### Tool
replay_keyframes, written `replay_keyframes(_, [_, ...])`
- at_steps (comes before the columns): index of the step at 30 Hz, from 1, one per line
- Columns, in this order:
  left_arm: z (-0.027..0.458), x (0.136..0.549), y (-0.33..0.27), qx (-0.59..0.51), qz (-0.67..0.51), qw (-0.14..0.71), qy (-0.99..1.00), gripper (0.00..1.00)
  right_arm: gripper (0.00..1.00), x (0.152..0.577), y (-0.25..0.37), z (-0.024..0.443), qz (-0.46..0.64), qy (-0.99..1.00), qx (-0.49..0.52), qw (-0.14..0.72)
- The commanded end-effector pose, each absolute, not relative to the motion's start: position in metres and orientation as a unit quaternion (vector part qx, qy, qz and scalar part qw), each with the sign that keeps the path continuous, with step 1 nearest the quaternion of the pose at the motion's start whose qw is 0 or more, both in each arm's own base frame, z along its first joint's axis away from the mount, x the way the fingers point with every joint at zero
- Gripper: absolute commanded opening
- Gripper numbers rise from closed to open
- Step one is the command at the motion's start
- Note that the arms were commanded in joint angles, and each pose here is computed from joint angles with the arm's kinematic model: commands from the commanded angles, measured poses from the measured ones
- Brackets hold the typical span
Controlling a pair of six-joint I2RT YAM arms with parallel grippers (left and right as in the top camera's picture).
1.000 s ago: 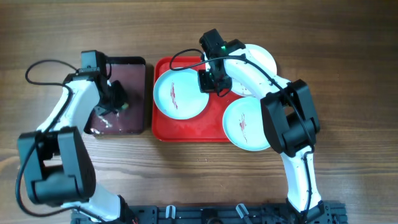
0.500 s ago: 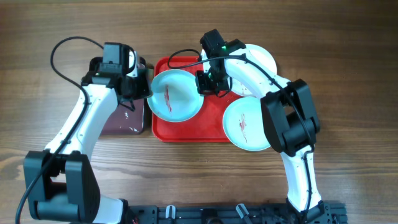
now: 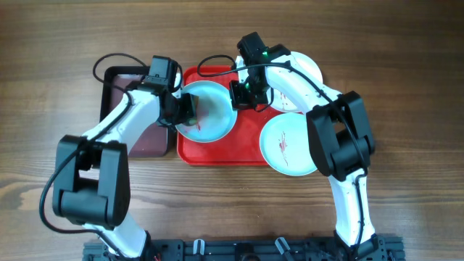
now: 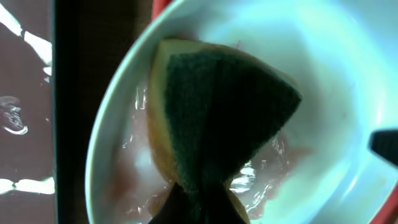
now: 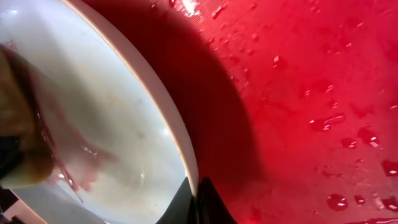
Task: Clean dirty plates on tray and stack at the side
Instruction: 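Carry the sponge with the left gripper over the held plate, then scrub the plate with the sponge while the right gripper holds its rim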
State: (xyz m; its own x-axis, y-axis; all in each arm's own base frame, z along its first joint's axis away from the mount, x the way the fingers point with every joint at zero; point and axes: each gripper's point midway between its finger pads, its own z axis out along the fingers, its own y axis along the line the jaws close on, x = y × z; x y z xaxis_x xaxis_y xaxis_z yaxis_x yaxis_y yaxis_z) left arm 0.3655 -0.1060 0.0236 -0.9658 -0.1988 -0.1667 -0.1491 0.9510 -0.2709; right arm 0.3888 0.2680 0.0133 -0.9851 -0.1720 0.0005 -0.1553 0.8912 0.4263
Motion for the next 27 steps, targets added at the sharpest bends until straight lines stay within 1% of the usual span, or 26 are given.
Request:
replay_keyframes(1, [-0.002,0.359,-0.107,-0.146,-0.123,0.056,0.980,0.04,0.04,0.387,0.268,0.009,-0.264,-0.959,0.091,0.041])
replay_keyframes(5, [-0.010,0.356,-0.108,-0.152,-0.120,0.044,0.980,0.04,0.04,0.389,0.264,0.026,-0.345,-0.930,0.116,0.047])
replay_keyframes(7, [-0.009,0.357,-0.108,-0.152,-0.121,0.047,0.980,0.04,0.04,0.385,0.259,0.032,-0.368,-0.920,0.126,0.057])
replay_keyframes(10, [-0.009,0.359,-0.110,-0.155,-0.123,0.050,0.979,0.04,0.04,0.380,0.249,0.030,-0.359,-0.922,0.124,0.071])
replay_keyframes(15, [-0.009,0.354,-0.125,-0.173,-0.124,0.043,0.976,0.04,0.04,0.382,0.238,0.015,-0.287,-0.950,0.094,0.072])
replay_keyframes(20, [-0.012,0.336,-0.144,-0.176,-0.092,0.031,0.980,0.04,0.04,0.393,0.251,0.007,-0.254,-0.964,0.068,0.044])
replay_keyframes(23, [-0.013,0.329,-0.149,-0.184,-0.088,0.019,0.979,0.04,0.04,0.394,0.263,0.008,-0.258,-0.962,0.080,0.033])
replay_keyframes(25, [-0.013,0.326,-0.152,-0.205,-0.098,0.008,0.974,0.04,0.04,0.394,0.265,0.007,-0.254,-0.963,0.085,0.027])
replay_keyframes(27, [-0.010,0.323,-0.163,-0.203,-0.129,-0.008,0.971,0.04,0.04,0.395,0.264,0.002,-0.242,-0.967,0.075,0.023])
